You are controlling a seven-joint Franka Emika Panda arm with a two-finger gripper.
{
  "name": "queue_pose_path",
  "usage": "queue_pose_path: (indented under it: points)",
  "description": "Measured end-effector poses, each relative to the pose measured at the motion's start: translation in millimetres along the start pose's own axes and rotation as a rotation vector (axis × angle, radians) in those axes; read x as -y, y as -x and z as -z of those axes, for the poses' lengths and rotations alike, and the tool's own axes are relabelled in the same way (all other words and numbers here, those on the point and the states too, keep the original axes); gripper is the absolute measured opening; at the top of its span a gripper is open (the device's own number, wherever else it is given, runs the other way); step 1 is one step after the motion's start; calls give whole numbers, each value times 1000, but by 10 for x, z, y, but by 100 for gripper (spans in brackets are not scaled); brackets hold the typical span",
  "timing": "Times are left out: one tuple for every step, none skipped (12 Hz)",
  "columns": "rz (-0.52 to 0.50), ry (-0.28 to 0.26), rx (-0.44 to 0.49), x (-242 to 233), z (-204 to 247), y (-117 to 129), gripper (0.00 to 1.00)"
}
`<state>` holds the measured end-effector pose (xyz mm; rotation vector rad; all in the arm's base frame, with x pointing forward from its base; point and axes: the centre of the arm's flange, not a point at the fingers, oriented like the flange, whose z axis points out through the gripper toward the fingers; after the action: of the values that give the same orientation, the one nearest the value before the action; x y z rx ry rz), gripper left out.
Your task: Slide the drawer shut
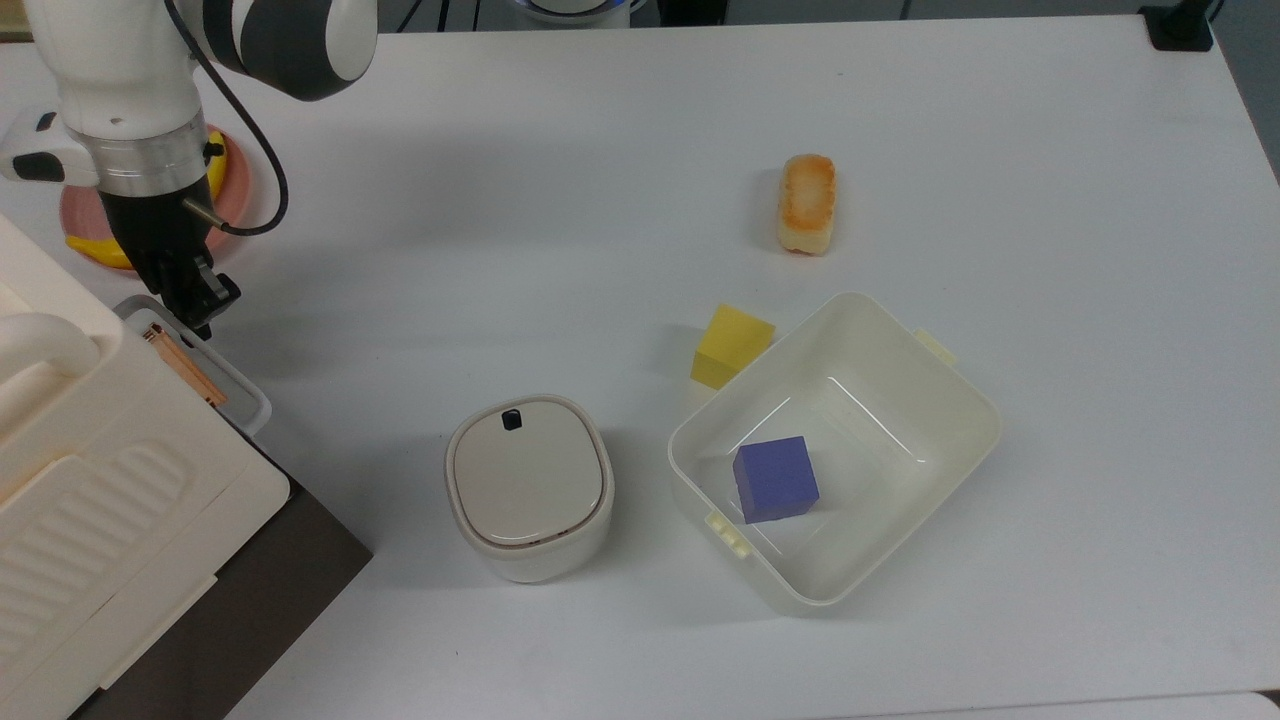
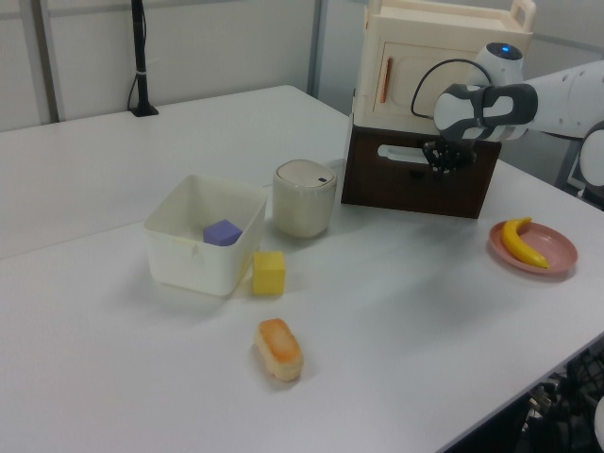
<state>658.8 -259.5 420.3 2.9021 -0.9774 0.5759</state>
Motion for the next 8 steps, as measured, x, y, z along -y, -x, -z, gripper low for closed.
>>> queue_pose_path:
  points:
    - [3, -3, 0, 23, 13, 1, 1]
    - [16, -12, 1, 127, 62, 10, 1]
    - [41, -21, 21, 317, 153, 46, 1]
    - [73, -28, 46, 537, 265, 117, 1]
    - [99, -29, 66, 696, 358, 184, 1]
    - [141, -26, 99, 925, 524, 301, 1]
    - [183, -17, 127, 1112, 689, 421, 1]
    - [240, -1, 159, 1274, 850, 553, 1]
